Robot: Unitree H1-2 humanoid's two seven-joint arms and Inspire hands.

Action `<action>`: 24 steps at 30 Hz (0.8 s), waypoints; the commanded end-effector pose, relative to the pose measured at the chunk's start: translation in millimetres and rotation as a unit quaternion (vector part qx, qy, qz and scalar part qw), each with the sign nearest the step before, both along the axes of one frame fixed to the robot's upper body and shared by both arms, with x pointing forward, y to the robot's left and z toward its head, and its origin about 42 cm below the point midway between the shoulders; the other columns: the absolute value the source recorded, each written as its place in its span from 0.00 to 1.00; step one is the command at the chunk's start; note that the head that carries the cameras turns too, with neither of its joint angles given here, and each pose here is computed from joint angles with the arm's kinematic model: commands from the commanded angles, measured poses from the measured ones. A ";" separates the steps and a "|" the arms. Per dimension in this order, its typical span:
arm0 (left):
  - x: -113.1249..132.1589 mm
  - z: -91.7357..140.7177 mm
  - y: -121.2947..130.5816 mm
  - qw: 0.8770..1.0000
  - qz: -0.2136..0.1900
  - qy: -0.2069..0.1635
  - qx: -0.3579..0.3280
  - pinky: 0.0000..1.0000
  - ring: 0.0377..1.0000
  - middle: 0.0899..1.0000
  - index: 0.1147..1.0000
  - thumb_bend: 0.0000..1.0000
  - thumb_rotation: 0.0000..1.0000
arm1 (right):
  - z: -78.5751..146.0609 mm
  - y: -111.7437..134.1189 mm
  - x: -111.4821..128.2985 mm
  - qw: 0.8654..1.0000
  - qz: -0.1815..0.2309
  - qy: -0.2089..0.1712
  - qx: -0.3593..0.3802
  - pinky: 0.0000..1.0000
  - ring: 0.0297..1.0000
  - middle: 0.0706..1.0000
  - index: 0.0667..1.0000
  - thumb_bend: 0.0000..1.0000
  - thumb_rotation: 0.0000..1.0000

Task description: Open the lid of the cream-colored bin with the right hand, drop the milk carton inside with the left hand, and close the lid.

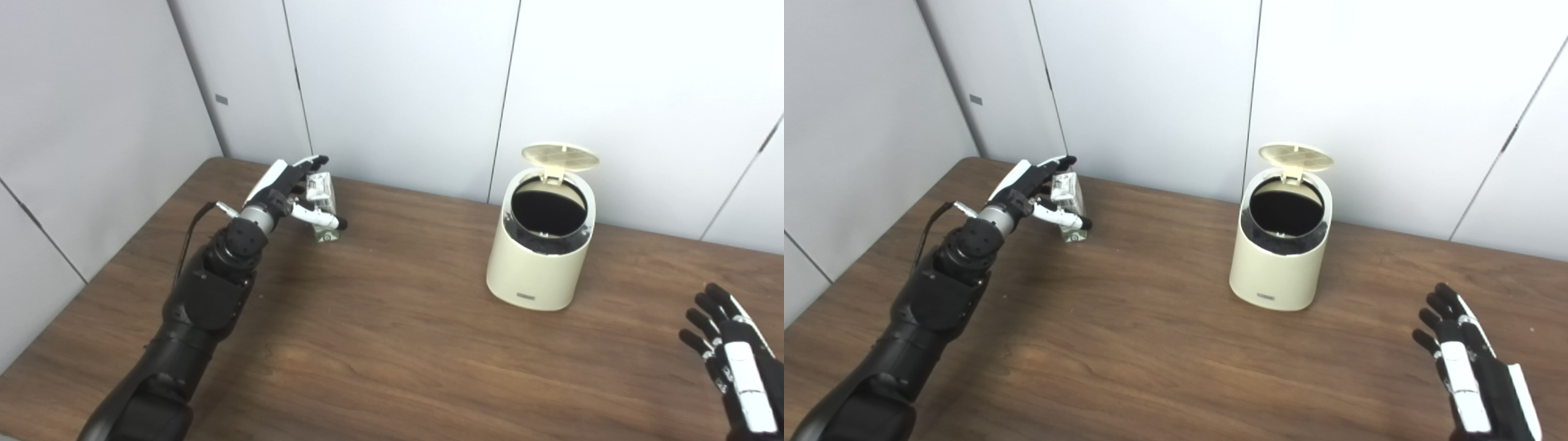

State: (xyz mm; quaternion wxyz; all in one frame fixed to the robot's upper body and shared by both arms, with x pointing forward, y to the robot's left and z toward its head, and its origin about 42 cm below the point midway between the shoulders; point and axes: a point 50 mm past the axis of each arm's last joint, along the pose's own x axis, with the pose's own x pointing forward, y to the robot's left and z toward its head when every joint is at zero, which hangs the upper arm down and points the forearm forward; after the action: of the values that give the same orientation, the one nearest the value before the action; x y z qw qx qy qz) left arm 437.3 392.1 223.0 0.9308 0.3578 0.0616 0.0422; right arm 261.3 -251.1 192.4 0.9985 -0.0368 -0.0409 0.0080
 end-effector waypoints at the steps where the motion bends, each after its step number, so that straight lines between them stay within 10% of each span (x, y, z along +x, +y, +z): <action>1: 9.9 38.6 11.0 0.998 0.000 -0.047 0.035 0.86 0.91 0.92 0.92 0.93 0.04 | 16.4 3.1 1.7 0.999 0.000 -0.035 -0.005 0.88 0.91 0.92 0.92 0.47 0.84; 17: 11.6 38.1 8.3 0.996 0.023 -0.082 0.028 0.53 0.58 0.62 0.61 0.78 0.00 | 16.8 5.1 2.0 0.999 0.000 -0.045 -0.009 0.77 0.89 0.91 0.93 0.41 0.84; 19: 13.0 35.6 2.6 0.995 0.028 -0.093 0.018 0.52 0.54 0.50 0.48 0.57 0.01 | 16.6 4.2 2.7 0.999 0.000 -0.047 -0.013 0.75 0.88 0.91 0.93 0.37 0.82; 24: 20.9 30.0 -14.7 0.993 0.020 -0.113 0.013 0.49 0.47 0.46 0.40 0.50 0.00 | 15.2 -0.1 3.8 0.998 0.000 -0.055 -0.016 0.68 0.83 0.86 0.90 0.39 0.80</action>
State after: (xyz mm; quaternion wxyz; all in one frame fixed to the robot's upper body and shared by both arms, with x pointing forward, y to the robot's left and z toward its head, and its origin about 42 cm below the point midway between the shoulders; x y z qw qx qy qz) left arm 442.7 380.9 214.3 0.9318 0.3514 0.0316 0.0856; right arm 261.6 -250.0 192.6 0.9979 -0.0460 -0.0459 0.0012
